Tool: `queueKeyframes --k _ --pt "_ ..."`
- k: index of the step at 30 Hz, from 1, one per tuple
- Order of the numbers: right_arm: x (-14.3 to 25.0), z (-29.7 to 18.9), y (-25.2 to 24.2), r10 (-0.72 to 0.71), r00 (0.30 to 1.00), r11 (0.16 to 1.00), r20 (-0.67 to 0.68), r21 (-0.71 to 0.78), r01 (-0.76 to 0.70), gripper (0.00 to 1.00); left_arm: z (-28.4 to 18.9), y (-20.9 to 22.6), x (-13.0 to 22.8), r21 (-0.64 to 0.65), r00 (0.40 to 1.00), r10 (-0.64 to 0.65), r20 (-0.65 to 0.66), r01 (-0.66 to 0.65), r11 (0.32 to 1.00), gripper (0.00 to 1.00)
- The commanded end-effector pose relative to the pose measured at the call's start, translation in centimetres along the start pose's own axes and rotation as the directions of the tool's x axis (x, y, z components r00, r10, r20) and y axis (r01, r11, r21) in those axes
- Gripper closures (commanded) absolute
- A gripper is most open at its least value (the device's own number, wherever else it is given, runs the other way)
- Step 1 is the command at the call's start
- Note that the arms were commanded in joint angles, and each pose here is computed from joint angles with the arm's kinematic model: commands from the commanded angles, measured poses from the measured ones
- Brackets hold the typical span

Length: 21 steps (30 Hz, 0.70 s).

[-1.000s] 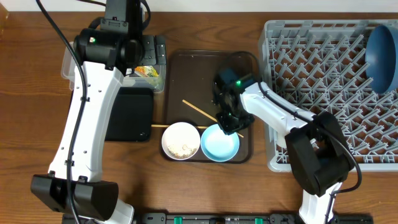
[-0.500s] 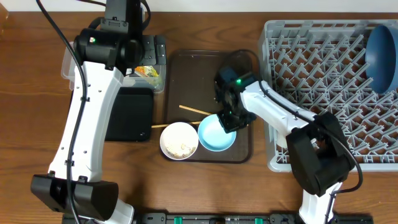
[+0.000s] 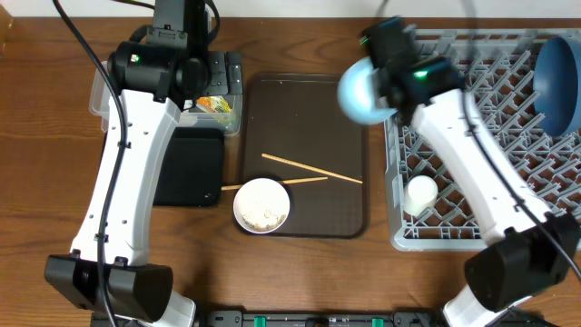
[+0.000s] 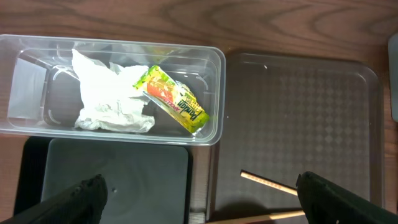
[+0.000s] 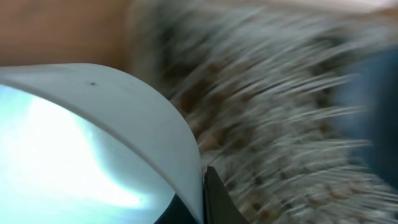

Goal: Sort waste into correct bins and load items into the dishwasher rack
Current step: 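Lift the light blue bowl and carry it over the rack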

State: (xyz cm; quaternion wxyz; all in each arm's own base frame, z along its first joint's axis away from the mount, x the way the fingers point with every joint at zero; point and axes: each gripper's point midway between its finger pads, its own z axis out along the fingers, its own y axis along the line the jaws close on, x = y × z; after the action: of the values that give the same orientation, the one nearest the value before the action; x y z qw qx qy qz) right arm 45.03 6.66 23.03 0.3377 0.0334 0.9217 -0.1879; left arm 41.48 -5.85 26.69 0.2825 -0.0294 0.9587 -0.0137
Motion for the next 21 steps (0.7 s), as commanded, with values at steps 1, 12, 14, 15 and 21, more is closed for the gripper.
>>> queueKeyframes --k 1,12,14,15,21 --pt "-2.4 0.9 -7.6 0.059 0.992 0.927 0.116 0.362 -0.097 0.99 0.0 0.2 -0.1 -0.009 1.0 0.009 -0.001 -0.009 1.0 0.0" --pt "-6.6 8.1 -8.5 -0.203 0.973 0.828 0.107 0.55 0.112 0.99 0.0 0.2 -0.1 -0.01 1.0 0.009 -0.001 -0.009 1.0 0.0" --pt "-6.8 9.5 -7.8 -0.263 0.962 0.794 0.076 0.583 0.171 0.99 0.0 0.2 -0.1 -0.009 1.0 0.009 -0.001 -0.009 1.0 0.0" --pt "-6.7 10.1 -7.4 -0.287 0.956 0.775 0.061 0.601 0.194 0.99 0.0 0.2 -0.1 -0.01 1.0 0.009 -0.001 -0.009 1.0 0.0" --pt "-5.5 12.6 -5.9 -0.358 0.933 0.703 -0.025 0.651 0.287 0.99 0.0 0.2 -0.1 -0.01 1.0 0.009 -0.001 -0.009 1.0 0.0"
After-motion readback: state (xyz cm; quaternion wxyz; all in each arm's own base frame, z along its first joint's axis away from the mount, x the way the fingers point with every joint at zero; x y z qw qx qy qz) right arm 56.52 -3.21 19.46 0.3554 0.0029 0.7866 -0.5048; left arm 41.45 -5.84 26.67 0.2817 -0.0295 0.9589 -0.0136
